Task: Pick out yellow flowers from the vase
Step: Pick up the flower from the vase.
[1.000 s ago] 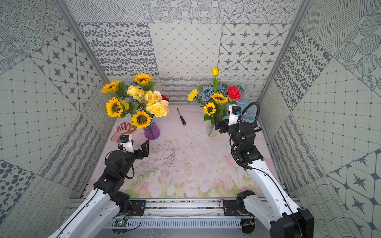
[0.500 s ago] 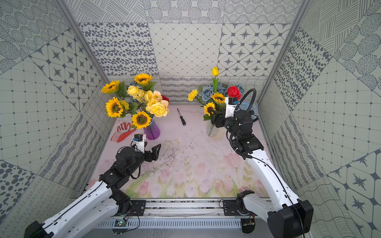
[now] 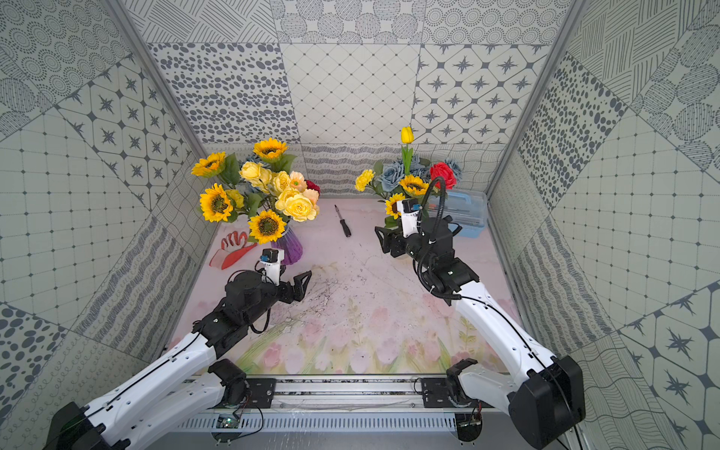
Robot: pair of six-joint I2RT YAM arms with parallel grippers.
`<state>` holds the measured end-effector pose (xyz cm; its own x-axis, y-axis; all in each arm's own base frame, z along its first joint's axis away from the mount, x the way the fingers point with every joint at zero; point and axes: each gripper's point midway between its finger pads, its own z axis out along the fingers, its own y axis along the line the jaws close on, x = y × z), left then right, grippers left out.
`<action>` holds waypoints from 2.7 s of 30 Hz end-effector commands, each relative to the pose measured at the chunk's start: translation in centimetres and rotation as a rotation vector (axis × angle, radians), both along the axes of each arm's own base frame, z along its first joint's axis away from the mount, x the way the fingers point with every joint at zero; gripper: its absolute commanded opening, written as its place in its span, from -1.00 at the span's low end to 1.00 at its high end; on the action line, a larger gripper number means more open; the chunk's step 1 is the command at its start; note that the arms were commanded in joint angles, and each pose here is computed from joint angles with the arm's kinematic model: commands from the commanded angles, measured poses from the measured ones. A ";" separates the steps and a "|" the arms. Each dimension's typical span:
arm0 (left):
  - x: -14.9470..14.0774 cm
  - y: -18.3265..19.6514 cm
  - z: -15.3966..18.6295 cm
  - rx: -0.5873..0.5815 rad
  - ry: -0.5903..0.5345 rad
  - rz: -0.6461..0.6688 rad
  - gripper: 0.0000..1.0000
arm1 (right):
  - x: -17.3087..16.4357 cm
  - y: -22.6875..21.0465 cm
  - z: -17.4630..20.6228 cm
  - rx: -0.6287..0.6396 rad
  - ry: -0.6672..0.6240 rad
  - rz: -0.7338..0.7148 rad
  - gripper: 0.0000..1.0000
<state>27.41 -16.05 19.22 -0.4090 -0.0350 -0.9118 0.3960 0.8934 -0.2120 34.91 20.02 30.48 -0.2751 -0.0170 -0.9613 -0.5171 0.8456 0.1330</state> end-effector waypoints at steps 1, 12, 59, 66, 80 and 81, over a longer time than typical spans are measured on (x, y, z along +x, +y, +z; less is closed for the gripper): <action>0.4 -0.7 1.4 -0.013 -0.049 -0.028 0.91 | 2.2 -2.4 1.1 -0.154 -0.147 -0.185 0.58; 0.5 -0.6 1.9 0.017 -0.066 -0.032 0.93 | 4.7 -5.2 0.5 -0.266 -0.263 -0.477 0.57; 0.1 -1.8 3.0 0.017 -0.064 -0.107 0.89 | 5.1 -3.4 8.4 -0.258 -0.329 -0.452 -0.38; 0.1 -2.6 2.9 0.010 -0.054 -0.142 0.90 | 4.2 -3.8 9.5 -0.254 -0.326 -0.441 -0.43; -0.4 -4.4 4.7 0.021 -0.092 -0.226 0.93 | -0.1 -2.6 16.6 -0.078 -0.312 -0.255 -0.45; -0.4 -4.5 4.8 0.021 -0.092 -0.227 0.93 | -0.4 -2.7 17.0 -0.070 -0.311 -0.253 -0.46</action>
